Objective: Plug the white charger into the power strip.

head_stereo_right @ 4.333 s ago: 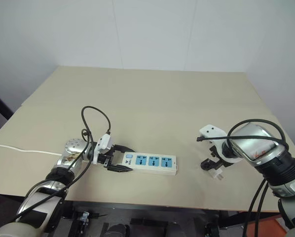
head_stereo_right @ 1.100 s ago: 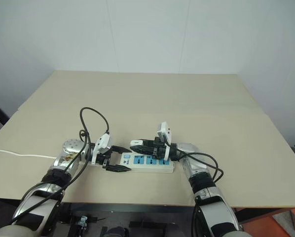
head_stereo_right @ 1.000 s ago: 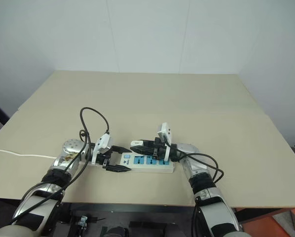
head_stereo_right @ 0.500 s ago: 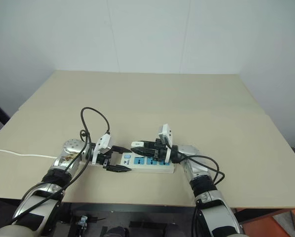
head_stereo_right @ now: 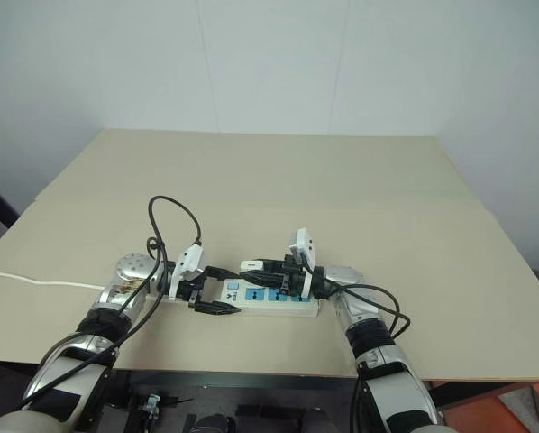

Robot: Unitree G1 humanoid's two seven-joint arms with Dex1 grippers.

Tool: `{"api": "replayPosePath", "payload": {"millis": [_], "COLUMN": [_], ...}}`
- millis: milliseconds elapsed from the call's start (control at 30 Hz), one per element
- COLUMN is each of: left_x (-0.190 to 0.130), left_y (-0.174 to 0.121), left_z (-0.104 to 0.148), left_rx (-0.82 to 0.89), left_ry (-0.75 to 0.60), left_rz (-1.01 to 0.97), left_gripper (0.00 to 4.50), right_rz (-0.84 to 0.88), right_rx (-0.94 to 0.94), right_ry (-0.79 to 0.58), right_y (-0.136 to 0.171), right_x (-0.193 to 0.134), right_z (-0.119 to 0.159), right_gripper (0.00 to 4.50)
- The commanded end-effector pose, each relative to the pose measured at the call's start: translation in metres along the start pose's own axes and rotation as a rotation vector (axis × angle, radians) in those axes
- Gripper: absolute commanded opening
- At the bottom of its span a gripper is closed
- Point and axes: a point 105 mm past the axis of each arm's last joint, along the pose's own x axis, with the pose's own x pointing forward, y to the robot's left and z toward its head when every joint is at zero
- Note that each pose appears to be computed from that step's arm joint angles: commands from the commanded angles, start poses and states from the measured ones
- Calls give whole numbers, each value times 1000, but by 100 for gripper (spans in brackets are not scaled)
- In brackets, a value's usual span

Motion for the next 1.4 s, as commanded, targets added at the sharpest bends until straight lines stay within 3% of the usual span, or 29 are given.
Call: {"api": "replayPosePath", "payload": {"millis": [33, 500, 800, 1100, 1300, 1400], "left_x": [-7, -7, -5, -8, -9, -9], "left_y": [-7, -8, -9, -9, -9, -10], "left_z": [-19, -21, -21, -22, -23, -24], "left_rx": [-50, -57, -62, -67, -68, -68], "left_ry": [79, 89, 84, 92, 95, 100], "left_rz": [-6, -11, -15, -13, -11, -11], "left_gripper": [326, 326, 326, 326, 326, 326], "right_rz": [-39, -41, -87, -83, -72, -60], "right_rx": [18, -71, 6, 90, 71, 55], "right_ry": [65, 214, 325, 325, 255, 257], "right_y": [-6, -3, -5, -7, -7, -6], "right_x": [-24, -42, -45, -45, -44, -45], "right_z": [-14, -39, -68, -71, -63, -64], "right_gripper": [111, 111, 111, 111, 111, 209]}}
